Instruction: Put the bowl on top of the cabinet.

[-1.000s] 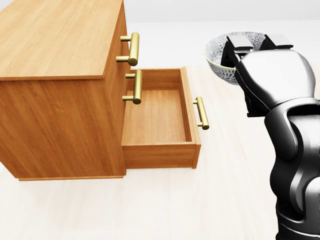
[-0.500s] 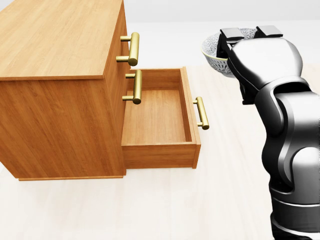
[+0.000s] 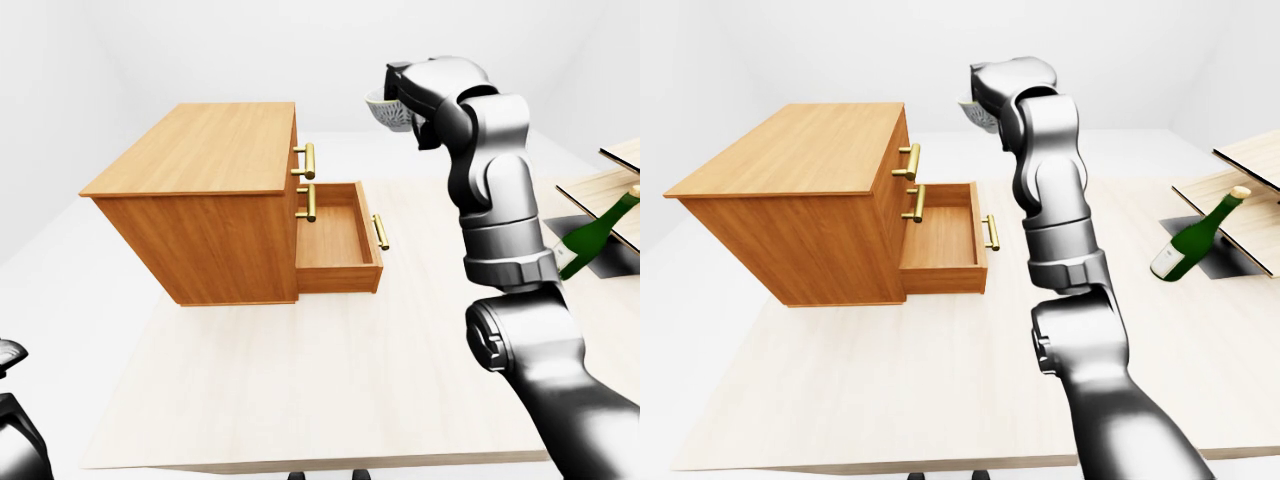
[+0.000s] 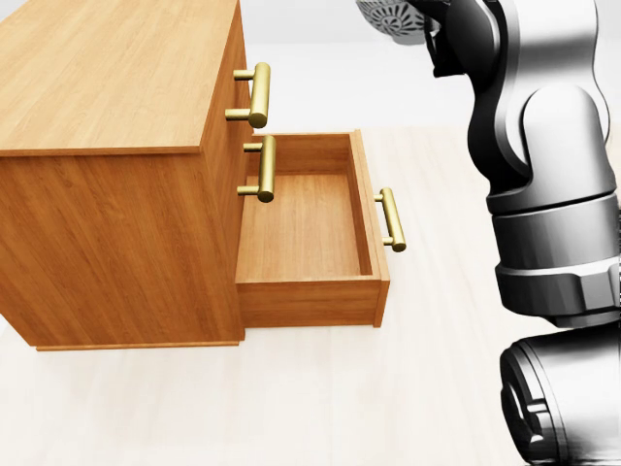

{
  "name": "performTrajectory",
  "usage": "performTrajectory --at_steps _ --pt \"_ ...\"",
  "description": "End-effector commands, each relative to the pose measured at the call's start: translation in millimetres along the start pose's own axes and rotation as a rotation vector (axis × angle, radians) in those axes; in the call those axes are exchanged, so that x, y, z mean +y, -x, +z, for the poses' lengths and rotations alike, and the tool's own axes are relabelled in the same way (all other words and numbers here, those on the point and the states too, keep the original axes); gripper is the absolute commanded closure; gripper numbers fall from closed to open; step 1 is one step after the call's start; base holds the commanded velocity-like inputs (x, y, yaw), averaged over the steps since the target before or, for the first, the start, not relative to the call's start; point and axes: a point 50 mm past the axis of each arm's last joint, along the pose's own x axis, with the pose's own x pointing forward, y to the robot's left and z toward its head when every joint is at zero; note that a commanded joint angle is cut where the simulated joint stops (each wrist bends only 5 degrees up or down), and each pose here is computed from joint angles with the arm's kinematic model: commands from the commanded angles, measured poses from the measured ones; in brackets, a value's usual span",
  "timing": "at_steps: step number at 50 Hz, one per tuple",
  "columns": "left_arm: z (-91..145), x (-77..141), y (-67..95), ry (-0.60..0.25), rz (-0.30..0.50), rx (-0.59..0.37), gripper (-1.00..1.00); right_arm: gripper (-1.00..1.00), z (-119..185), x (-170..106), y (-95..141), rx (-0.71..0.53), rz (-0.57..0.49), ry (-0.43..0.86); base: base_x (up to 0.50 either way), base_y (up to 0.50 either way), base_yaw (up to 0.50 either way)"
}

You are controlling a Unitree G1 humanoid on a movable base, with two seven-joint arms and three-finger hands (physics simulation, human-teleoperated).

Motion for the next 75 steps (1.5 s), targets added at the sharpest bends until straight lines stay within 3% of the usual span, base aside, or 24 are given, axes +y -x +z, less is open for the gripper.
performTrajectory --at_steps 1,7,16,26,34,48,66,68,75 --pt "-2 0 -0.7 -0.006 0.0 0.001 -1.0 1.0 20 -39 -26 -0.026 0.092 -0.001 0.0 0.0 0.0" --pt "-5 1 -0.4 -0.014 0.0 0.007 -1.0 1.0 38 -53 -31 -0.074 0.15 -0.024 0.0 0.0 0.0" --pt "-5 2 -1.2 -0.016 0.003 0.005 -1.0 1.0 58 -73 -31 -0.076 0.186 0.064 0.0 0.0 0.0" --pt "-5 1 -1.5 -0.018 0.004 0.005 -1.0 1.0 87 -88 -23 -0.172 0.175 0.117 0.0 0.0 0.0" --pt "-10 1 0.1 -0.029 -0.002 0.019 -1.0 1.0 124 -90 -14 -0.332 0.162 0.168 0.0 0.0 0.0" --pt "-8 1 -0.6 -0.022 0.002 0.011 -1.0 1.0 158 -97 1 -0.5 0.139 0.081 0.0 0.0 0.0" --pt "-9 0 -0.6 -0.023 0.001 0.013 -1.0 1.0 162 -87 -1 -0.556 0.175 0.006 0.0 0.0 0.0" --pt "-9 1 -0.8 -0.023 0.002 0.012 -1.0 1.0 153 -74 -8 -0.537 0.21 -0.017 0.0 0.0 0.0" --pt "-12 0 0.7 -0.032 -0.003 0.021 -1.0 1.0 150 -78 -7 -0.565 0.202 -0.079 0.0 0.0 0.0"
